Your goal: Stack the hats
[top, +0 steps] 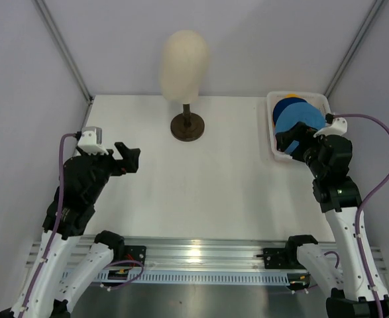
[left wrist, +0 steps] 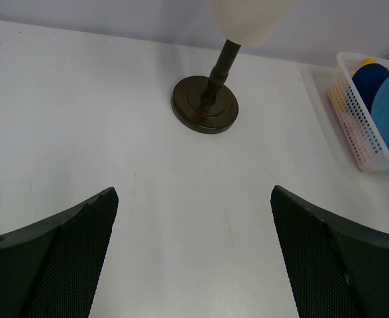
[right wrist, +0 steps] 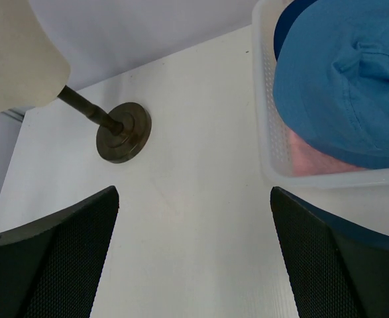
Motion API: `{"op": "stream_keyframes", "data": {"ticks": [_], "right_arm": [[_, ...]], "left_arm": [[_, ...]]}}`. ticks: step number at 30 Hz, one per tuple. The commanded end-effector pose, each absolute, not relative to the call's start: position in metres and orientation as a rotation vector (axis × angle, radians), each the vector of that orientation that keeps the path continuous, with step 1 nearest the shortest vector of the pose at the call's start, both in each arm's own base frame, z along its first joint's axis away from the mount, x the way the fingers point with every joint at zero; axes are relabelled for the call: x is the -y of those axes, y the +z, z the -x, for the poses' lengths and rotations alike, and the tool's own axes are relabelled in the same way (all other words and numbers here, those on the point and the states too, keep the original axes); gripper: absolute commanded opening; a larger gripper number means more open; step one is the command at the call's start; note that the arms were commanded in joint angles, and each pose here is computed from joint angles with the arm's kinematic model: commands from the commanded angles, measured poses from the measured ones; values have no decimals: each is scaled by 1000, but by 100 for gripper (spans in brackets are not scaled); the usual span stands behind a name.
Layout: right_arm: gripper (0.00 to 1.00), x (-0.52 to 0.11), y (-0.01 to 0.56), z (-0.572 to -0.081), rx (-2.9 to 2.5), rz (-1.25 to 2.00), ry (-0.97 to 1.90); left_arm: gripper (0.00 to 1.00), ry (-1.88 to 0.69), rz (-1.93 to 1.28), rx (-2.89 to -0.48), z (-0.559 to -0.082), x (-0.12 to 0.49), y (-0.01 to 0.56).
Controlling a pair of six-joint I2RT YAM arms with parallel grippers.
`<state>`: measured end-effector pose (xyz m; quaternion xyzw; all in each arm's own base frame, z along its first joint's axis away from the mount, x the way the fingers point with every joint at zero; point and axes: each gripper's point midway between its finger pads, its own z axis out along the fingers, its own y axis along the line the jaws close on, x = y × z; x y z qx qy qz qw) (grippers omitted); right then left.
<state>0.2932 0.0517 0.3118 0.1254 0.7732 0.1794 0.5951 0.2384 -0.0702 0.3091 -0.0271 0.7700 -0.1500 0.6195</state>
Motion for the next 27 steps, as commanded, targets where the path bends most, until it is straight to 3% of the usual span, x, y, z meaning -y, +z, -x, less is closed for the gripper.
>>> {"op": "stream_keyframes", "data": {"ticks": [1, 14, 21, 27], "right_arm": [[99, -42, 352, -306, -1670, -346, 402], [99, 29, 299, -387, -1812, -656, 315], [86, 61, 275, -409, -1843, -733, 264], [81, 61, 246, -423, -1898, -695, 258]], "left_arm": [[99, -379, 37, -1690, -240, 76, 342], [100, -267, -11, -1692, -240, 63, 303], [99, -255, 4, -1677, -239, 59, 304], [99, -261, -3, -1691, -240, 61, 302]]}}
